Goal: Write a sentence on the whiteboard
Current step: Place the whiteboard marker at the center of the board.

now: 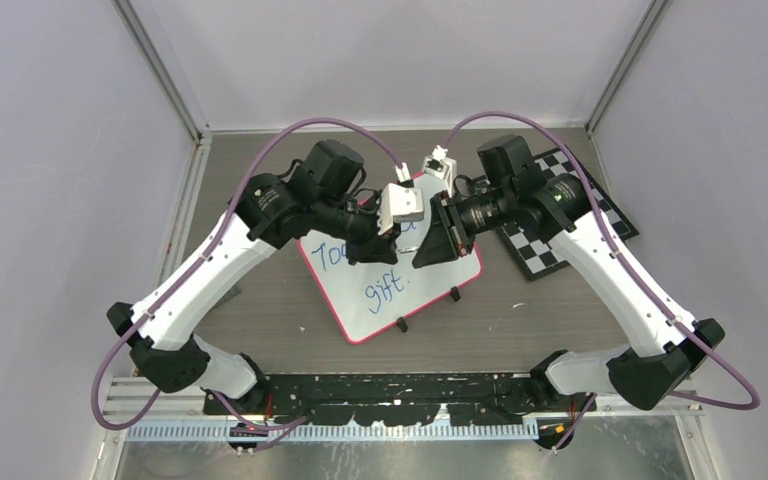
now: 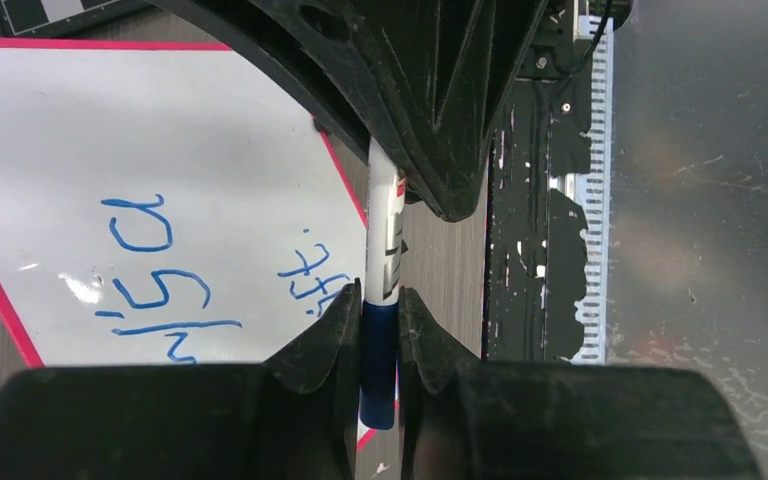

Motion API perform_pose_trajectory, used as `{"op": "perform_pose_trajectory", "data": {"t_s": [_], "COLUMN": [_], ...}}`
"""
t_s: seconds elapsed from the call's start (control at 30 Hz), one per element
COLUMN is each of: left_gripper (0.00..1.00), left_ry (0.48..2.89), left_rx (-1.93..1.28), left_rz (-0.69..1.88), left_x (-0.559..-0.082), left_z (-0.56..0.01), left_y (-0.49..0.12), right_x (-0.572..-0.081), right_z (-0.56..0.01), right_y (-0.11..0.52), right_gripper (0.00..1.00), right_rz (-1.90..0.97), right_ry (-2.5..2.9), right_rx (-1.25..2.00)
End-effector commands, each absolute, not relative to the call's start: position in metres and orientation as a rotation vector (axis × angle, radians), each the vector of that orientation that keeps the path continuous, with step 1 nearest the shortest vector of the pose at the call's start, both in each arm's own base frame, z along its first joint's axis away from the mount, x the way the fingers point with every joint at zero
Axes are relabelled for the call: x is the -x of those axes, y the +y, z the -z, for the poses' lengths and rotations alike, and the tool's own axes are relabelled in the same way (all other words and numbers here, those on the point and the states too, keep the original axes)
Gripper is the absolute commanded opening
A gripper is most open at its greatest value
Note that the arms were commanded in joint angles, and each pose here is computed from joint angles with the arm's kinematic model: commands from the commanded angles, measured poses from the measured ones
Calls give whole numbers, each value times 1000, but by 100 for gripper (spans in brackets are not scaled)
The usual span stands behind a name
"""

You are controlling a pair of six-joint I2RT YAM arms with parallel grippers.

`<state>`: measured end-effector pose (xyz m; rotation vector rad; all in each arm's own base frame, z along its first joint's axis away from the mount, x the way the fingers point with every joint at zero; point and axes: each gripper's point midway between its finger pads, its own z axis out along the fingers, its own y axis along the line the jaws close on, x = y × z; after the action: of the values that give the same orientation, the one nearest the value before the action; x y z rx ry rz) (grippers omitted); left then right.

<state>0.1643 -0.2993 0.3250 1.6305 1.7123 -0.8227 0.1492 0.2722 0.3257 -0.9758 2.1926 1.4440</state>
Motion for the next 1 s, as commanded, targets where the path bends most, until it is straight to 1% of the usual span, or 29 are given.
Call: {"op": "perform_pose_trajectory", "data": {"t_s": [0.0, 0.17, 0.3, 0.4, 0.5, 0.53, 0.7, 0.8, 0.87, 0.97], "left_gripper": [0, 0, 0, 0, 0, 0, 0, 0, 0, 0], "left_ry": [1572, 1644, 1760, 1858, 1938, 1961, 2029, 2095, 2156, 2278], "left_rx": [-1476, -1407, -1278, -1124, -881, -794, -463, -305, -217, -191], "left_rz": [859, 853, 803, 774, 776, 768, 708, 626, 565, 474], "left_x": [-183, -191, -213, -234, -266, -282, -325, -342, -348, -344], "left_z": [-363, -352, -340, -341, -359, -363, -370, -352, -330, -286], "left_y": [-306, -288, -274, -260, -234, -216, -137, -81, -46, -8], "right_x": [-172, -195, -216, -235, -255, -261, -283, -289, -293, -296], "right_z": [-342, -357, -371, -379, -380, -378, -360, -345, -332, -309], "right_y": [268, 256, 244, 227, 204, 196, 152, 126, 106, 81], "right_gripper": [32, 65, 79, 81, 82, 83, 84, 84, 84, 84], "right_rz": [-1295, -1243, -1199, -1153, -1093, -1070, -948, -907, -868, -814], "right_ry": [2098, 2077, 2054, 2043, 2044, 2048, 2074, 2106, 2131, 2189], "right_rx": [948, 852, 761, 672, 580, 549, 425, 353, 307, 254]}}
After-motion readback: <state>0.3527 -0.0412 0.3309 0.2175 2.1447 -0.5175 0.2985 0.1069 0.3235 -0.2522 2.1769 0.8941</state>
